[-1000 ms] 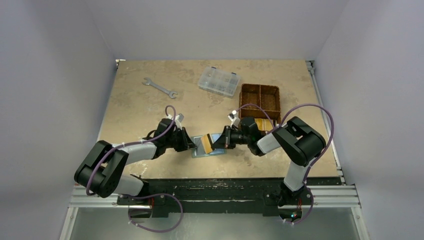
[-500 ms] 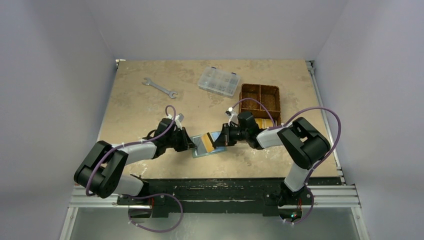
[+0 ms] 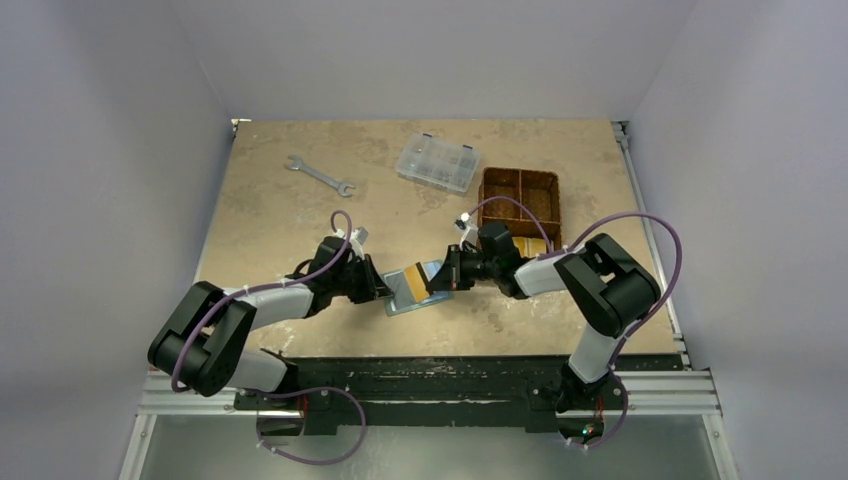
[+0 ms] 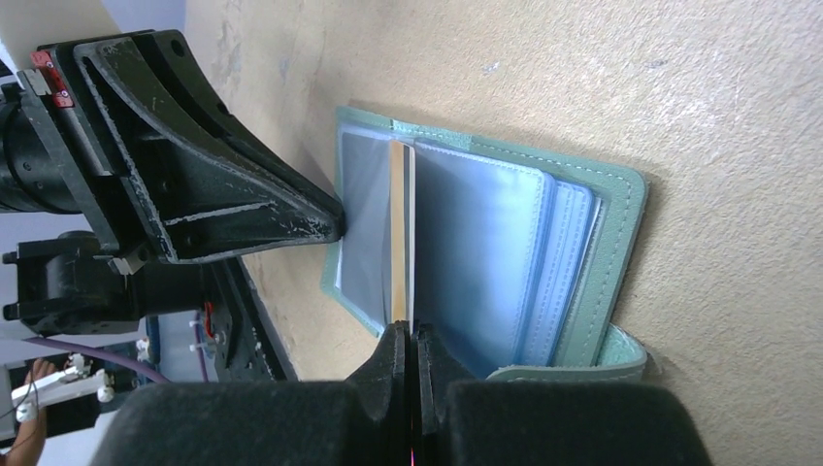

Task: Put the credit cards into the card holder
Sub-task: Insert the credit card into the card holder.

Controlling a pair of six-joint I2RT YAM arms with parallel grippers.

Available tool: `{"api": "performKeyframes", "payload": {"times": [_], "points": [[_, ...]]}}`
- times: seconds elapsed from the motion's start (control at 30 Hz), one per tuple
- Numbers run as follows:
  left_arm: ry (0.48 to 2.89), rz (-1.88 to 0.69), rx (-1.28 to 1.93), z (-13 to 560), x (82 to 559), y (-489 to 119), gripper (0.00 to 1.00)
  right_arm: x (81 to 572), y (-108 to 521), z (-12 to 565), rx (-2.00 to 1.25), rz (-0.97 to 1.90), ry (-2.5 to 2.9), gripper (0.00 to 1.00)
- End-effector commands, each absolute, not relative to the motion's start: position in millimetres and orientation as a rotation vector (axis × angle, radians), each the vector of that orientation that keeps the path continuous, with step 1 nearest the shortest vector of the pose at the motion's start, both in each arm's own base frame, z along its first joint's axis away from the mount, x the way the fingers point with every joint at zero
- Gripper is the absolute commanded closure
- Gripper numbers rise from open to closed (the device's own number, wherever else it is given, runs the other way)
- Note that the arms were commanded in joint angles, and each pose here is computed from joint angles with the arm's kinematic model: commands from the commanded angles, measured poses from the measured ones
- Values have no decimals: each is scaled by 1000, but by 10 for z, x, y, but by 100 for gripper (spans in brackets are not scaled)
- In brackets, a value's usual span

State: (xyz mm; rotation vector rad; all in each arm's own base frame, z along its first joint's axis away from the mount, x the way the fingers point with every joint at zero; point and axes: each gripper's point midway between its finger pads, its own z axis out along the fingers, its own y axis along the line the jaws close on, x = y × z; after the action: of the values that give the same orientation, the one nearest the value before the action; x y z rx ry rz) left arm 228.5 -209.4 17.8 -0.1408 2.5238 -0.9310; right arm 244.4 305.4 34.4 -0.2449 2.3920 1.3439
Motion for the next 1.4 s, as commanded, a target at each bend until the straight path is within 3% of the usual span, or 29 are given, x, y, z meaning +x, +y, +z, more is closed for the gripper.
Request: {"api": "performKeyframes", "payload": {"times": [0.0, 0.33, 1.37], "points": [[2720, -772, -135, -207, 1916, -1852, 100, 2586, 3075, 355, -218, 1310, 2360, 100], [2717, -809, -158, -217, 1893, -1883, 100, 2406, 3190, 336, -90, 1489, 2382, 100], [2709, -792, -154, -193, 1888, -1854, 100, 1960, 3233, 576, -203, 1752, 2419, 100]]}}
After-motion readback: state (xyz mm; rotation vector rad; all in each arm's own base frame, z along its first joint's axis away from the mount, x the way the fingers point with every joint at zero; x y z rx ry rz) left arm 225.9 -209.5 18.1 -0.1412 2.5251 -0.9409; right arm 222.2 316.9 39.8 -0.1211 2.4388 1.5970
